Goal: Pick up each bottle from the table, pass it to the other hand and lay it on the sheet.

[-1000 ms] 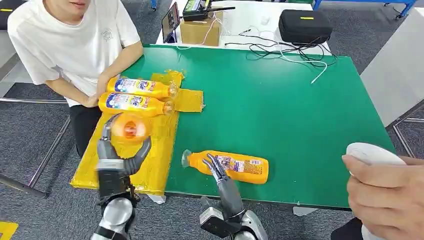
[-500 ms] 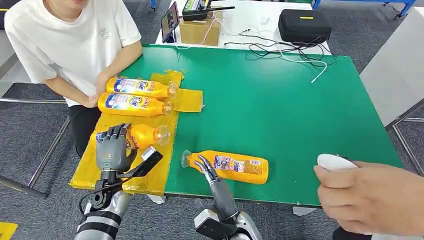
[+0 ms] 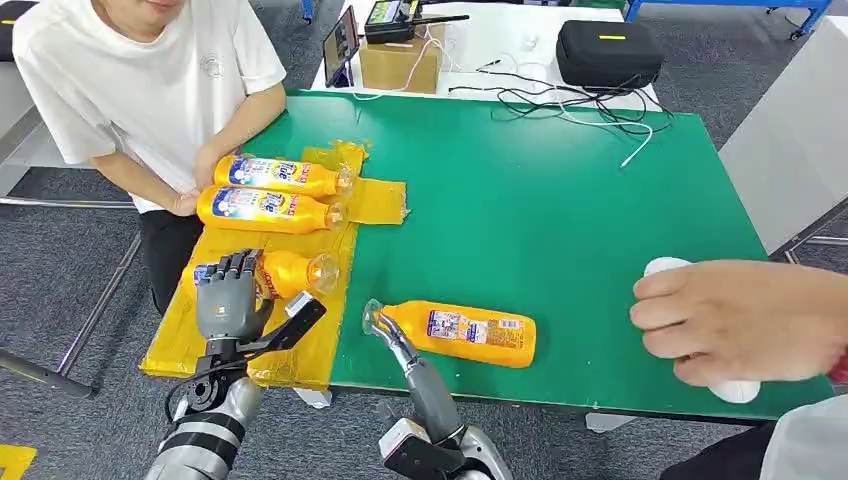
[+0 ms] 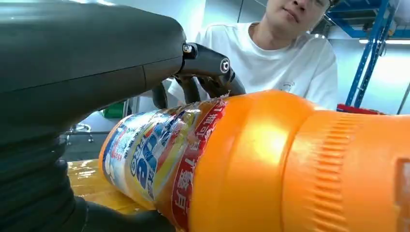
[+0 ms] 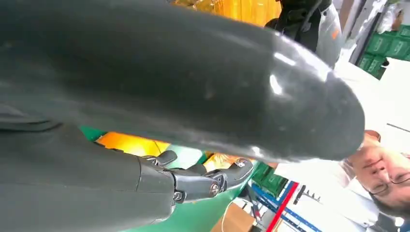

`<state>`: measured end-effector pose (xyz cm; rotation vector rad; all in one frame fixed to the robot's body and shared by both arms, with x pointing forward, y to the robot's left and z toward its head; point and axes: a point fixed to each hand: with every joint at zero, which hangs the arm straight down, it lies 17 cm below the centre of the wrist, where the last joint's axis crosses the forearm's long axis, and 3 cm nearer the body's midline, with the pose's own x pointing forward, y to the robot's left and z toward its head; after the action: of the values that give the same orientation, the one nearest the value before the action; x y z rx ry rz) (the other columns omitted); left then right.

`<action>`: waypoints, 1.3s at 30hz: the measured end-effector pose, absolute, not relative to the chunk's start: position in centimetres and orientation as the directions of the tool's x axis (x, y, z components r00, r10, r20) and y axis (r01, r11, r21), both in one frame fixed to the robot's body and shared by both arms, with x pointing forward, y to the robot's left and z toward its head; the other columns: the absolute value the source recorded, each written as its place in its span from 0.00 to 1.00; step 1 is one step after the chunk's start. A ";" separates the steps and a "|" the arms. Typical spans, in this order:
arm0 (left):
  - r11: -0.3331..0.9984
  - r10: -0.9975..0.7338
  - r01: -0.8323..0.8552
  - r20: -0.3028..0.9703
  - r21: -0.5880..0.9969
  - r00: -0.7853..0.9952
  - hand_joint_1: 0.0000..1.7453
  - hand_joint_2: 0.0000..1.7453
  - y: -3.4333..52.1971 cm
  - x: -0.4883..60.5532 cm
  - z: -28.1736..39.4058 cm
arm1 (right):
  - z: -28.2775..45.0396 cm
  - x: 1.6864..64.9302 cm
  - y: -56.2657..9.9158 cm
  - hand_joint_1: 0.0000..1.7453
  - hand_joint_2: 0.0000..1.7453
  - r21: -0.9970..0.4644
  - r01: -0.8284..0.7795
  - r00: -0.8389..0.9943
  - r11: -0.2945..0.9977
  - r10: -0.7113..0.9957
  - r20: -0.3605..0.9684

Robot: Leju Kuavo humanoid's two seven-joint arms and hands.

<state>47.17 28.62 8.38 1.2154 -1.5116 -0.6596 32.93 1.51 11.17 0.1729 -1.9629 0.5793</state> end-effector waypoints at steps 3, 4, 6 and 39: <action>0.335 -0.925 -0.352 0.376 0.874 0.053 1.00 1.00 28.6 47.3 8.4 | 11.2 32.9 1.5 0.00 0.00 -0.320 -0.368 -0.455 0.873 0.131 0.881; 0.334 -0.925 -0.351 0.375 0.875 0.053 1.00 1.00 28.6 47.3 8.4 | 11.2 32.9 1.5 0.00 0.00 -0.320 -0.368 -0.455 0.873 0.131 0.881; 0.334 -0.925 -0.350 0.375 0.875 0.054 1.00 1.00 28.6 47.4 8.3 | 11.2 32.9 1.5 0.00 0.00 -0.320 -0.368 -0.455 0.873 0.131 0.881; 0.144 -0.989 0.139 0.137 0.980 0.059 0.00 1.00 23.6 51.1 1.0 | 11.4 33.6 1.3 0.00 0.00 -0.262 -0.362 -0.419 0.894 0.095 0.903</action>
<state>51.07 23.59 1.02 1.0245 -1.1327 -1.1347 33.61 1.27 11.41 0.1957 -1.9424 0.5116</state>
